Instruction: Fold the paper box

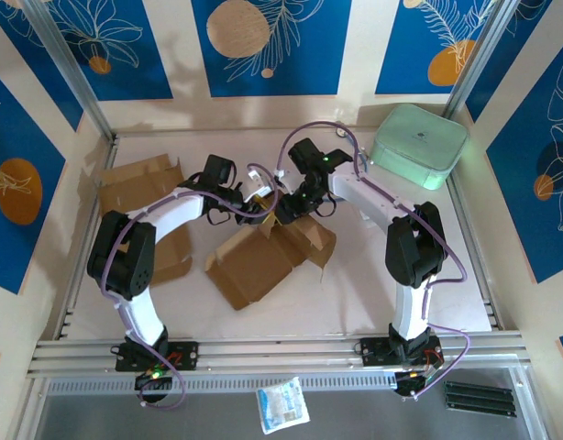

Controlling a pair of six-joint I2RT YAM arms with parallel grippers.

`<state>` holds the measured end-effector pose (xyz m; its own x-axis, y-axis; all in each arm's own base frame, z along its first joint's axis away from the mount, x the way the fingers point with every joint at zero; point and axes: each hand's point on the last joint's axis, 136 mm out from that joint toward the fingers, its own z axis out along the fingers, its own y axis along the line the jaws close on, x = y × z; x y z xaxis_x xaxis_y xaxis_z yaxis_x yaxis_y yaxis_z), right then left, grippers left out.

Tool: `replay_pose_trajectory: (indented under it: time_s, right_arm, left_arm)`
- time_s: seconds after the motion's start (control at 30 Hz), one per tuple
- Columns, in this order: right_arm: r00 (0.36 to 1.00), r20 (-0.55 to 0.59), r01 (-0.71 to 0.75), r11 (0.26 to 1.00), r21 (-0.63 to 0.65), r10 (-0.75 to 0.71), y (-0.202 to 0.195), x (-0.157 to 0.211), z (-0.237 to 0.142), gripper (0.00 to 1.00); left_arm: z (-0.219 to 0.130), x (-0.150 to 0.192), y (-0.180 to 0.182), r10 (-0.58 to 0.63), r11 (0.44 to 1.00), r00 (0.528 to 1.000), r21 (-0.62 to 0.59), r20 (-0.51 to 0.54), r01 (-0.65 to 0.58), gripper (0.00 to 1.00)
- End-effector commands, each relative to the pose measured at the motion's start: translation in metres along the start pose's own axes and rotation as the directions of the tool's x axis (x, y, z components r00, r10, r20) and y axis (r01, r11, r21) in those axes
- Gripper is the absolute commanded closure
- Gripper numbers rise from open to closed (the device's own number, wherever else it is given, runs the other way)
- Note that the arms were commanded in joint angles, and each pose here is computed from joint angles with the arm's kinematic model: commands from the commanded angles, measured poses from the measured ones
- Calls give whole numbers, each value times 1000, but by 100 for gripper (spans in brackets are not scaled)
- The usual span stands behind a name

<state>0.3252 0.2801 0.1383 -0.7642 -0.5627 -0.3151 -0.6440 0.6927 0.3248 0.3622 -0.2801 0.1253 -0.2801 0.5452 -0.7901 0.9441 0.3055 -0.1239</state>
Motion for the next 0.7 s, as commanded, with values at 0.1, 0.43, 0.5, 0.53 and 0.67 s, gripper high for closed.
replay_pose_trajectory:
  time_s: [0.1, 0.43, 0.5, 0.53, 0.67]
  right_arm:
    - [999, 33, -11, 991, -131, 16, 25, -11, -13, 48]
    - [993, 52, -101, 986, -133, 109, 13, -19, -10, 51]
    - [989, 45, -132, 985, -115, 138, 6, -17, -8, 51]
    - [987, 45, -151, 982, -112, 157, 3, -17, -8, 51]
    - [977, 55, -197, 969, -149, 207, 2, -19, -10, 49]
  left_arm:
    - [18, 8, 0, 14, 1000, 999, 2, -40, -14, 62]
    - [27, 5, -7, -22, 1000, 999, 8, -31, 22, 61]
    - [28, 6, -7, -48, 999, 999, 7, -26, 48, 63]
    - [28, 7, -8, -60, 998, 998, 7, -25, 60, 64]
    - [30, 8, -10, -115, 993, 993, -10, -25, 115, 70]
